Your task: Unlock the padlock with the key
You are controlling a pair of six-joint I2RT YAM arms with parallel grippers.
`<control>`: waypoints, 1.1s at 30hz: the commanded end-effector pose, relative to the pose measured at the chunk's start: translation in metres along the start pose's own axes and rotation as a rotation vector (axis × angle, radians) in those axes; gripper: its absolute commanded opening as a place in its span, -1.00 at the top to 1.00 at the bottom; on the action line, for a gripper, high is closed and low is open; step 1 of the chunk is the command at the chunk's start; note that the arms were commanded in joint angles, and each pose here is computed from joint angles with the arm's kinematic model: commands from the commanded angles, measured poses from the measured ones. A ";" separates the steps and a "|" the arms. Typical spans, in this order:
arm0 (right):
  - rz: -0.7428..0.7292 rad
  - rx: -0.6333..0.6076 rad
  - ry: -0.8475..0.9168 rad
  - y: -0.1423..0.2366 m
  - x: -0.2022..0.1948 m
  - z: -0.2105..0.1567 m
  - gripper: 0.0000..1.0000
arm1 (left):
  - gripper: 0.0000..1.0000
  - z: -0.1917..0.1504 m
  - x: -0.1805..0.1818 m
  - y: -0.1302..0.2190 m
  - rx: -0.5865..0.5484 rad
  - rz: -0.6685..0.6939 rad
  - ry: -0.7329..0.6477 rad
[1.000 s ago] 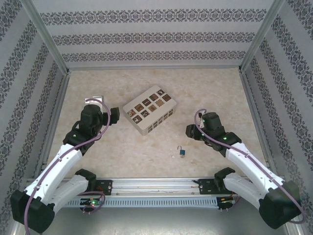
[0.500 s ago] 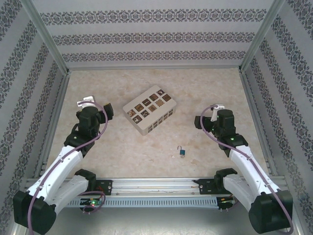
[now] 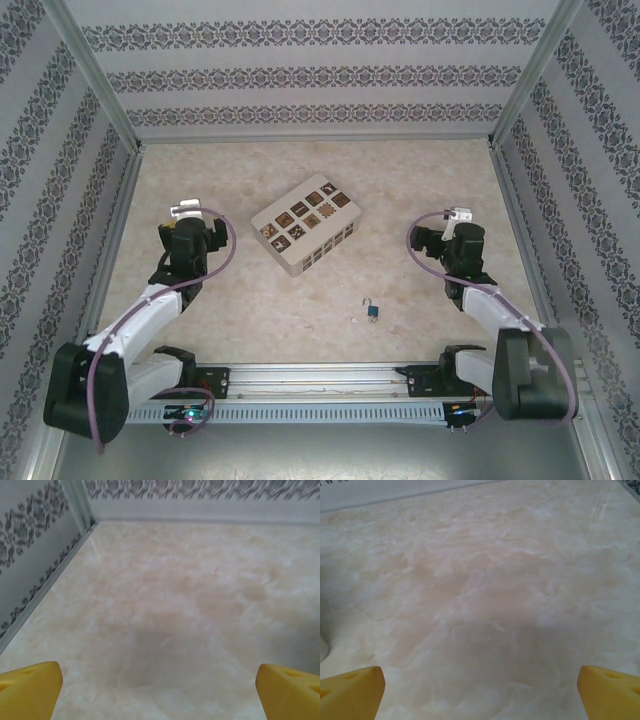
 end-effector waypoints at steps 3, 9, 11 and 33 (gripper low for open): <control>-0.040 -0.181 0.012 -0.013 -0.008 0.015 -0.97 | -0.99 -0.009 0.010 -0.021 -0.043 0.047 0.033; -0.051 -0.235 0.040 -0.022 -0.011 0.002 -0.97 | -0.99 -0.023 0.006 -0.035 -0.019 0.011 0.026; -0.018 -0.250 0.054 -0.027 -0.009 -0.006 -0.97 | -0.99 -0.027 0.005 -0.038 -0.030 -0.009 0.035; -0.022 -0.203 0.101 -0.042 -0.001 0.003 -0.97 | -0.99 -0.053 0.009 -0.059 -0.186 -0.149 0.010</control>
Point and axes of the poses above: each hand's point on the last joint's axis, 136 mm out from that joint toward the fingers, its own y axis back along the fingers, its own x axis along the line the jaws close on, z = x × y, the point moved 10 cm from there along y, back along the fingers, and after that the axes turned 6 degrees about y, right-handed, at the moved point
